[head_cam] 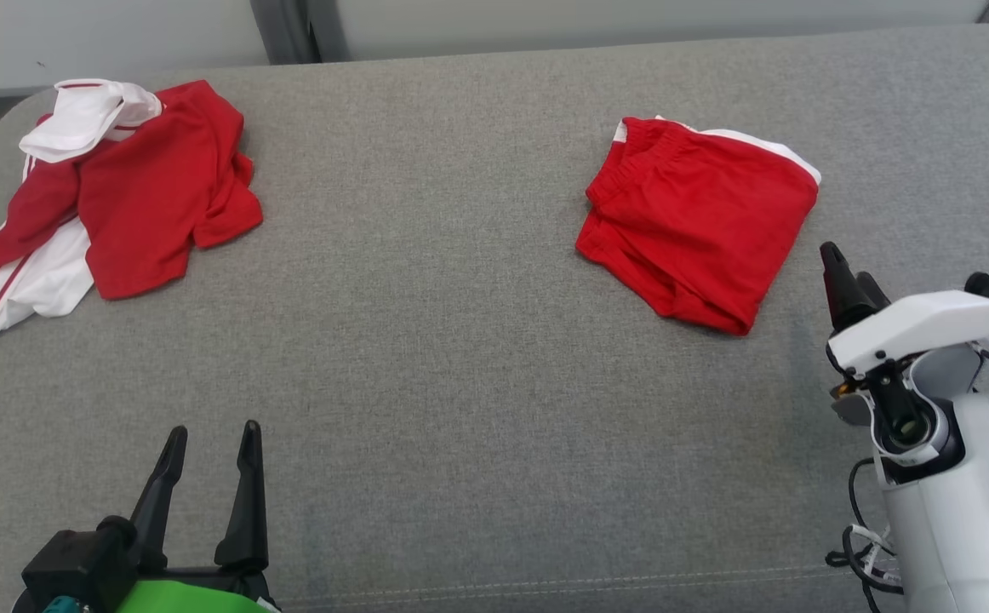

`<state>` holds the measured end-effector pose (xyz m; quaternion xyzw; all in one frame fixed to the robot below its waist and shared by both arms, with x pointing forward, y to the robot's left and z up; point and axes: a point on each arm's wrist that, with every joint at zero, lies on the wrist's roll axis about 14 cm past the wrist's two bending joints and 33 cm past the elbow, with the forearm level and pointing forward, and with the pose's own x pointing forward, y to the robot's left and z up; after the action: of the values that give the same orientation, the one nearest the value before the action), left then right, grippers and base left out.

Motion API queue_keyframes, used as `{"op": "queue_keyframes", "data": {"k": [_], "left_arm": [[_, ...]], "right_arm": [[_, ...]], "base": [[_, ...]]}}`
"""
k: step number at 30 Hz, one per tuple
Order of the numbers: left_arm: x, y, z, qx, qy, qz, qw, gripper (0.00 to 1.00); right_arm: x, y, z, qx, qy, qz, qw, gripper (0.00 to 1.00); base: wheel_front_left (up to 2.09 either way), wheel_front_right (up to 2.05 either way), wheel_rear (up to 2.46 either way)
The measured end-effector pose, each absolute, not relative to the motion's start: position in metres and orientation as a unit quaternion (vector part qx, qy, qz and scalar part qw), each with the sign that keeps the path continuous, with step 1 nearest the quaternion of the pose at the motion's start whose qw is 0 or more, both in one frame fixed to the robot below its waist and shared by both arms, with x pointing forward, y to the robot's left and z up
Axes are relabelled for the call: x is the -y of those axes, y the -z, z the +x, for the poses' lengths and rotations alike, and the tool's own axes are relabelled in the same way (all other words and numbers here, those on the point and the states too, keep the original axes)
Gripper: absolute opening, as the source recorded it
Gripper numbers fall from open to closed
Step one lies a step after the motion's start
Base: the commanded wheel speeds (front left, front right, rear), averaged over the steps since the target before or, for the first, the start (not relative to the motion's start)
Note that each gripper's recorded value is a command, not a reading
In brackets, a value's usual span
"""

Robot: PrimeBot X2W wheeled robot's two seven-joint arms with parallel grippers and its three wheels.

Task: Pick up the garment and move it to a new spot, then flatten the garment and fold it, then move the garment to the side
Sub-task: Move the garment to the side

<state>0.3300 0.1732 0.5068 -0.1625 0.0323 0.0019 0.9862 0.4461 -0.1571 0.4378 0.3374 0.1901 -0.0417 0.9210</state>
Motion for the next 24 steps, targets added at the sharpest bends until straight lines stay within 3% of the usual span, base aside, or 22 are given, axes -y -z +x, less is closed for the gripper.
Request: {"op": "queue_keyframes", "data": {"k": [8, 24], "left_arm": [[-0.171, -0.501, 0.340, -0.040, -0.006, -0.169, 0.985, 1.00], [-0.171, -0.490, 0.348, -0.053, -0.007, -0.171, 0.984, 1.00]], "right_arm": [[0.139, -0.420, 0.469, -0.238, 0.022, 0.318, 0.918, 1.00], [0.135, -0.382, 0.468, -0.310, 0.038, 0.324, 0.893, 1.00]], "base": [[0.00, 0.00, 0.00], [0.00, 0.00, 0.00]]}}
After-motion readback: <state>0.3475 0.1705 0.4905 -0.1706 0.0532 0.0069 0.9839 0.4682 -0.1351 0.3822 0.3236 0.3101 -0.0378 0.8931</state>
